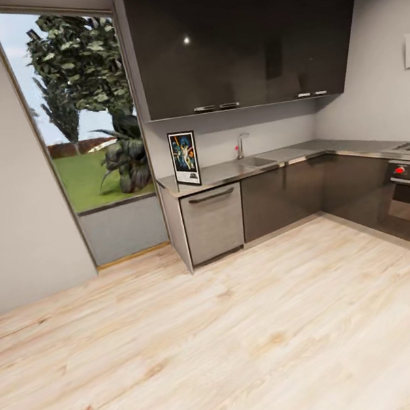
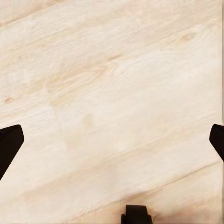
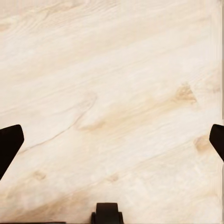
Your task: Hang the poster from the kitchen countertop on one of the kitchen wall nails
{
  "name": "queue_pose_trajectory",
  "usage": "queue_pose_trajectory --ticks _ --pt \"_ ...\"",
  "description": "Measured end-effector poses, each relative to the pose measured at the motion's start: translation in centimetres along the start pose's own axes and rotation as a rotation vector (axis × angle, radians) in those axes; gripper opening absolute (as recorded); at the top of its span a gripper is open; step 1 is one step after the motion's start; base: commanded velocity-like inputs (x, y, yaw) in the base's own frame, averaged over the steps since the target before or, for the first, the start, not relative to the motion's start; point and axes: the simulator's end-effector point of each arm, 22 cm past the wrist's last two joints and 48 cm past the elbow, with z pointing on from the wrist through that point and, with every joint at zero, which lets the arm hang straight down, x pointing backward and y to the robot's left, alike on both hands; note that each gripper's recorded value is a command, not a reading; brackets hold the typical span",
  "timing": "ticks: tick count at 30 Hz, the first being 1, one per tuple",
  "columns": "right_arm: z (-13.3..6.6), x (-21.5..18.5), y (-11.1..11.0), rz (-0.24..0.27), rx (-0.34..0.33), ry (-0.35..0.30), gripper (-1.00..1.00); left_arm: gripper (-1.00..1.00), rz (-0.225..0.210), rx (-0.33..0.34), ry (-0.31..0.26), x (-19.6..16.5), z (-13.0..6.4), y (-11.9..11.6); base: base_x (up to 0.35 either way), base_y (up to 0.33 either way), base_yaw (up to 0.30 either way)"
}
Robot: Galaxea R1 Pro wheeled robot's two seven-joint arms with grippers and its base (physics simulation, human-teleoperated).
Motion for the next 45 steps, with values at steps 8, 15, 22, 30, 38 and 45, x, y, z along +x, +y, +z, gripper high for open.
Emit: queue_pose_trajectory --ticks 8,15,22,30,38,45 --pt "0.0 0.0 0.0 0.0 0.0 0.0 1.0 1.0 0.0 0.0 0.0 0.0 0.0 0.01 0.303 -0.187 0.0" --pt "0.01 -0.04 0.01 0.0 0.0 -0.001 1.0 1.0 0.0 0.0 0.0 0.0 0.0 0.01 0.303 -0.187 0.0" --pt "0.0 -0.01 0.03 0.0 -0.001 0.0 1.0 1.0 0.0 0.0 0.0 0.0 0.0 0.01 0.303 -0.187 0.0" --pt "0.01 -0.06 0.03 0.0 -0.001 -0.001 1.0 1.0 0.0 0.0 0.0 0.0 0.0 0.0 0.303 -0.187 0.0" --pt "0.01 -0.07 0.0 0.0 0.0 -0.002 1.0 1.0 0.0 0.0 0.0 0.0 0.0 0.01 0.303 -0.187 0.021" --pt "0.01 -0.05 0.05 0.001 -0.001 -0.002 1.0 1.0 0.0 -0.001 0.0 0.0 0.0 0.05 0.303 -0.187 0.18"
